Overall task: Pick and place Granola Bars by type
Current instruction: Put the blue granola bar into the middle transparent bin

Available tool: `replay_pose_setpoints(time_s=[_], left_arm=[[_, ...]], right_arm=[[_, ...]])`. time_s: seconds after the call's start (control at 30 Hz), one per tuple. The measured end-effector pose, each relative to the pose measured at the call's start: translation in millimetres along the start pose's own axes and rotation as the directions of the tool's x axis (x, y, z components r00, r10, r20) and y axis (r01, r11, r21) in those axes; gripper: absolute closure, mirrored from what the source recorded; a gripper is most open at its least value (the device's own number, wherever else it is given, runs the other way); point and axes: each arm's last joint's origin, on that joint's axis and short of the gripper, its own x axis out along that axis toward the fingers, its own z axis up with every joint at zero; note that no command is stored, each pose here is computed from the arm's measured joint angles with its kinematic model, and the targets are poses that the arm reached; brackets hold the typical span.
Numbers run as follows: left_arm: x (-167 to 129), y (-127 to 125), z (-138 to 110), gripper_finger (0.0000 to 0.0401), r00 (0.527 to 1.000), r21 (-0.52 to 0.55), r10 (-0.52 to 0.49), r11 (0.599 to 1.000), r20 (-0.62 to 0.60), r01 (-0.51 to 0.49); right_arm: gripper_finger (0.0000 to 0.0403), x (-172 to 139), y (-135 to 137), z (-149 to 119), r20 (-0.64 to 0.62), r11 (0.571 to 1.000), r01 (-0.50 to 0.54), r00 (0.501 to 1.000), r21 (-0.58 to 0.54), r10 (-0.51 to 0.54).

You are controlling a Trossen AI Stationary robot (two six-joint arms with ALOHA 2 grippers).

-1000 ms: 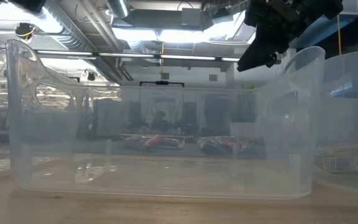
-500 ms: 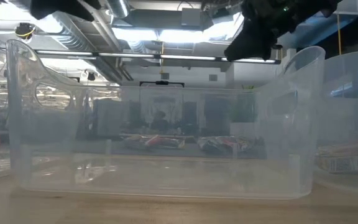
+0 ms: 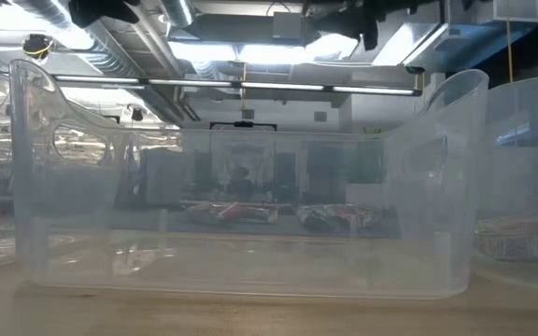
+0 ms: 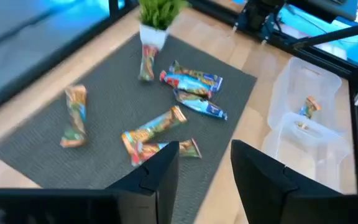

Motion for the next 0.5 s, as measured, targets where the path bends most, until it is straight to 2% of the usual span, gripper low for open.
replay_pose_setpoints(time_s=[0.07, 0.13, 0.2, 0.27, 0.37, 0.43, 0.5], left_arm=[[-6, 8, 3, 0.0262, 0.999, 0.039, 0.009, 0.999, 0.031, -0.010], [-11, 14, 5, 0.0262, 0.998, 0.070, 0.027, 0.997, 0.058, -0.031], [-15, 19, 6, 0.0262, 0.996, 0.091, 0.042, 0.995, 0.080, -0.050], [-16, 23, 7, 0.0262, 0.994, 0.094, 0.065, 0.993, 0.093, -0.074], [-16, 27, 9, 0.0262, 0.990, 0.091, 0.094, 0.990, 0.103, -0.103], [-15, 28, 10, 0.0262, 0.989, 0.104, 0.110, 0.987, 0.102, -0.121], [-12, 29, 11, 0.0262, 0.987, 0.128, 0.125, 0.982, 0.096, -0.137]], right_arm=[[0.0146, 8, 4, 9, -0.049, 0.999, 0.032, 0.998, 0.007, -0.031], [0.0146, 20, 8, 13, -0.150, 0.998, 0.060, 0.987, 0.002, -0.059], [0.0146, 36, 13, 16, -0.265, 0.993, 0.113, 0.959, 0.043, -0.098], [0.0146, 51, 14, 13, -0.406, 0.969, 0.227, 0.898, 0.096, -0.170], [0.0146, 71, 12, -4, -0.619, 0.915, 0.390, 0.745, 0.103, -0.248], [0.0146, 84, 12, -19, -0.706, 0.884, 0.459, 0.655, 0.088, -0.269], [0.0146, 96, 16, -36, -0.756, 0.870, 0.488, 0.597, 0.075, -0.269]])
